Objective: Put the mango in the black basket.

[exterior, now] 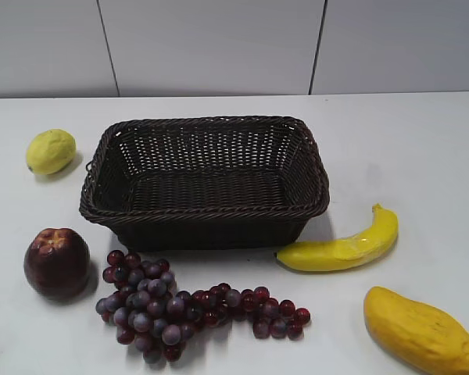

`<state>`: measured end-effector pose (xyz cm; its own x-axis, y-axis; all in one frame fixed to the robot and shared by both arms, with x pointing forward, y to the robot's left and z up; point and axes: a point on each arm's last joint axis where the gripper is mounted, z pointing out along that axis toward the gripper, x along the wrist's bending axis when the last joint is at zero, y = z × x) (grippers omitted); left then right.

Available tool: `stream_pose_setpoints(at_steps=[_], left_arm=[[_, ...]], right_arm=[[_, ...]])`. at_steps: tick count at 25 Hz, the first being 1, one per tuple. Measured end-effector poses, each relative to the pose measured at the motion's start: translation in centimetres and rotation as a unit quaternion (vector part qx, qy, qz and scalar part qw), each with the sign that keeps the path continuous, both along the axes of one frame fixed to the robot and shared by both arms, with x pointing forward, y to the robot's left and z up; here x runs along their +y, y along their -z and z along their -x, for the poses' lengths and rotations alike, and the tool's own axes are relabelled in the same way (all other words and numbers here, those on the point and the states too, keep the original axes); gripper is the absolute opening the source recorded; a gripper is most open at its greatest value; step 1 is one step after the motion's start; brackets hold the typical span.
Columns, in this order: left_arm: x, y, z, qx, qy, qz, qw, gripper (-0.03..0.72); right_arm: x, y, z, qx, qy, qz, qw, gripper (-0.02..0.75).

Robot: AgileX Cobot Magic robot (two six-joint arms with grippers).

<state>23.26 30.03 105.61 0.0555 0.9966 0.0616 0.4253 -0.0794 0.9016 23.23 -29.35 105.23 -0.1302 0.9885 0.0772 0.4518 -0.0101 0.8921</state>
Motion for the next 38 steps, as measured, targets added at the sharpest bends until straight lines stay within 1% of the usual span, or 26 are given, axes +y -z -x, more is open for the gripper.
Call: stream_pose_setpoints(at_steps=[8,11,14,18,22,29,36,38], left_arm=[[0.0,0.0,0.0,0.0,0.0,0.0,1.0,0.24],[0.0,0.0,0.0,0.0,0.0,0.0,1.0,0.24],[0.0,0.0,0.0,0.0,0.0,0.0,1.0,0.24],[0.0,0.0,0.0,0.0,0.0,0.0,1.0,0.24],[0.0,0.0,0.0,0.0,0.0,0.0,1.0,0.24],[0.0,0.0,0.0,0.0,0.0,0.0,1.0,0.24],[0.0,0.0,0.0,0.0,0.0,0.0,1.0,0.24],[0.0,0.0,0.0,0.0,0.0,0.0,1.0,0.24]], right_arm=[[0.0,-0.1,-0.4,0.01,0.0,0.001,1.0,0.575],[0.2,-0.5,-1.6,0.035,-0.001,0.004,0.999,0.575],[0.4,-0.4,-3.4,0.085,-0.014,0.021,0.996,0.575],[1.3,0.2,-6.1,0.16,-0.081,0.06,0.982,0.575],[1.7,0.9,-8.1,0.204,-0.136,0.106,0.964,0.575],[2.3,1.9,-10.1,0.241,-0.17,0.12,0.948,0.575],[3.5,3.0,-11.4,0.288,-0.215,0.132,0.924,0.575],[3.8,3.0,-11.7,0.293,-0.225,0.135,0.919,0.575]])
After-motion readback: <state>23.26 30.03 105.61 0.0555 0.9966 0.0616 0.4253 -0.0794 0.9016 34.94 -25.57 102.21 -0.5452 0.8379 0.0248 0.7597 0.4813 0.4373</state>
